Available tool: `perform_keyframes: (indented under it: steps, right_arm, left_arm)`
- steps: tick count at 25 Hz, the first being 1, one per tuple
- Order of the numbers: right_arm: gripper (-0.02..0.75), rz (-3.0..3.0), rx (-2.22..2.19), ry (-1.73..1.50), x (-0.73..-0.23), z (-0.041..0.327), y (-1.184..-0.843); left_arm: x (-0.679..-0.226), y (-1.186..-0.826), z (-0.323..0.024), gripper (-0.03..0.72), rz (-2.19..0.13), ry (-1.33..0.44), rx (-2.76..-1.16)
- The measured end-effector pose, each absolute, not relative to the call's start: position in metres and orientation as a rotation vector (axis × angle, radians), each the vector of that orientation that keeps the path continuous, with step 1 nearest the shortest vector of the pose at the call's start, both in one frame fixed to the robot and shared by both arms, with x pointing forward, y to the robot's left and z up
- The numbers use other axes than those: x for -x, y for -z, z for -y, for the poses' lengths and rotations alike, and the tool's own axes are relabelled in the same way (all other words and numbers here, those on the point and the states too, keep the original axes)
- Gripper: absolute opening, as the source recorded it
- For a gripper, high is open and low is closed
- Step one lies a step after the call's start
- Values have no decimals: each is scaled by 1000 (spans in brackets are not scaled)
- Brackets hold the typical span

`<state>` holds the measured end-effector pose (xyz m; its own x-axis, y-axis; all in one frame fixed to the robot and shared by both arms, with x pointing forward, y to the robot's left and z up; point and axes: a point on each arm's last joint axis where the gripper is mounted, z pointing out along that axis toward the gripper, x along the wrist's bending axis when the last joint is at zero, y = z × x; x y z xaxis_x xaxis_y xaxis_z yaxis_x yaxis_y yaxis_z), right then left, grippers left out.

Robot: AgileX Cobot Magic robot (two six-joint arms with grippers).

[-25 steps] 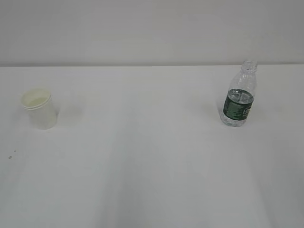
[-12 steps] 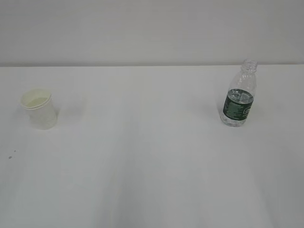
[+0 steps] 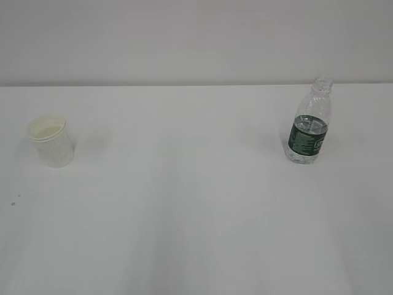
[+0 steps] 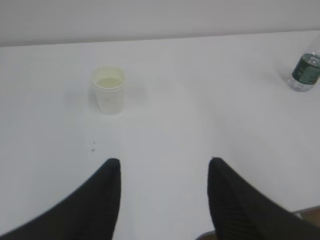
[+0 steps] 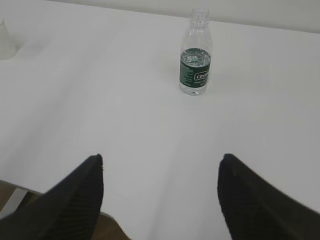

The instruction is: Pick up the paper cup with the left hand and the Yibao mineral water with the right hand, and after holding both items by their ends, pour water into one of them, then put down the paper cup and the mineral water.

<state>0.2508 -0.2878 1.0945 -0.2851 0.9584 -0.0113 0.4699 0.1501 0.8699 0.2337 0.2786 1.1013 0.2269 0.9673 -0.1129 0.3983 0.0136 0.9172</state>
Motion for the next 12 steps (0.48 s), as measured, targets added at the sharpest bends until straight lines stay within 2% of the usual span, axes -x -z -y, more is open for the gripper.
perform_keyframes:
  steps: [12]
  right_arm:
    - [538,-1855,-1373,-1044,-250,288,-1093]
  left_arm:
    - [-227,-1094,-277,394,-1359,-702,-1621]
